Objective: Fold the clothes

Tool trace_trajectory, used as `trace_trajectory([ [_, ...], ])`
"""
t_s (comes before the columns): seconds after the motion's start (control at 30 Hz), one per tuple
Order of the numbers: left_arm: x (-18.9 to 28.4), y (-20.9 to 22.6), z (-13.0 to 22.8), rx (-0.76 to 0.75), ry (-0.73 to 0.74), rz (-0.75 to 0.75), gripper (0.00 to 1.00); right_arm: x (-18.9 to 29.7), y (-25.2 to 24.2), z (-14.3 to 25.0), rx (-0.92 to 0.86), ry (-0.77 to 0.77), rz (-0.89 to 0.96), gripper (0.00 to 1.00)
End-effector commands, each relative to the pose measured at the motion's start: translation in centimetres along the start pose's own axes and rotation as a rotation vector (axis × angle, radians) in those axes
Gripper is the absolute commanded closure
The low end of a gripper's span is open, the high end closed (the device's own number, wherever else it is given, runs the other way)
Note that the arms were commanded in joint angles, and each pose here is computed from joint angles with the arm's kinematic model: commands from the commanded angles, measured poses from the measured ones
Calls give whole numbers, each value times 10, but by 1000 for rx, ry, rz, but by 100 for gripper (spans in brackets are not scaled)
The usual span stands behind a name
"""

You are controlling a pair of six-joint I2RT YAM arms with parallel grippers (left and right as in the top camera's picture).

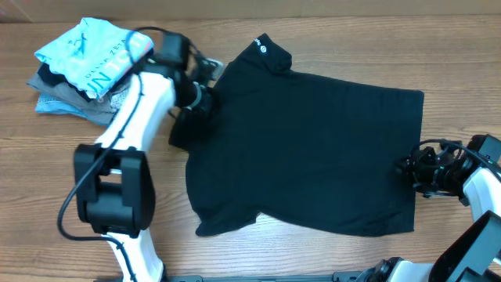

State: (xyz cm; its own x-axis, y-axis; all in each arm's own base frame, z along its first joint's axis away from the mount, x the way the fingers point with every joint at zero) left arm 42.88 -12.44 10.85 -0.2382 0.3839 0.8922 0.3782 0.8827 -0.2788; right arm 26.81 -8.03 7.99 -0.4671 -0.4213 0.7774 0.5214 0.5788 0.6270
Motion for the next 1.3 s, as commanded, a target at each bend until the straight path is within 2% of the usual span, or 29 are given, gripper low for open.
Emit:
trace_trajectory([
  [0.0,-28,5,-1,-30,-30,-68,66,10,29,-6,105,-13,-129,73],
  [0.13,-49,24,-12,24,-83,-147,75,11,34,2,153,17,-129,73],
  [0.3,-82,46,-12,61,-95,-194,74,5,40,12,208,62,-121,73],
  [0.4,-97,58,0,86,-57,-199,77,0,43,17,229,80,-110,72],
  [0.5,-99,93,14,210,-29,-329,83,-4,42,20,246,94,-70,72],
  [0.6,-86,130,25,351,-34,-450,85,-6,35,22,255,101,-2,72],
  [0.77,-69,152,26,457,-68,-326,87,-7,22,21,195,93,93,67],
  [0.97,-53,141,13,442,-115,-225,81,-4,8,30,112,124,185,65],
  [1.13,-21,121,-10,375,-187,-223,65,-6,1,41,90,158,196,65],
  [1.27,14,105,-27,344,-265,-197,58,-18,-8,50,97,162,184,60],
])
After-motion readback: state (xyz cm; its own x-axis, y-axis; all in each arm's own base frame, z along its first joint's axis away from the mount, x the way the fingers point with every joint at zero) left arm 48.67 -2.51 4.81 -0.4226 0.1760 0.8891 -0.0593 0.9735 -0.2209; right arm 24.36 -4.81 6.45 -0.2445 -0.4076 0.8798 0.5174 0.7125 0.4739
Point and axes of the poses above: each gripper's point midway between its finger pads, its own x axis back along the fingers, its own y axis along the line the jaws close on, z = x × y, the point moved 3 cm from there along x, back along the fingers, and after that the axes turned 7 degrees about x, right-handed, at the moved point
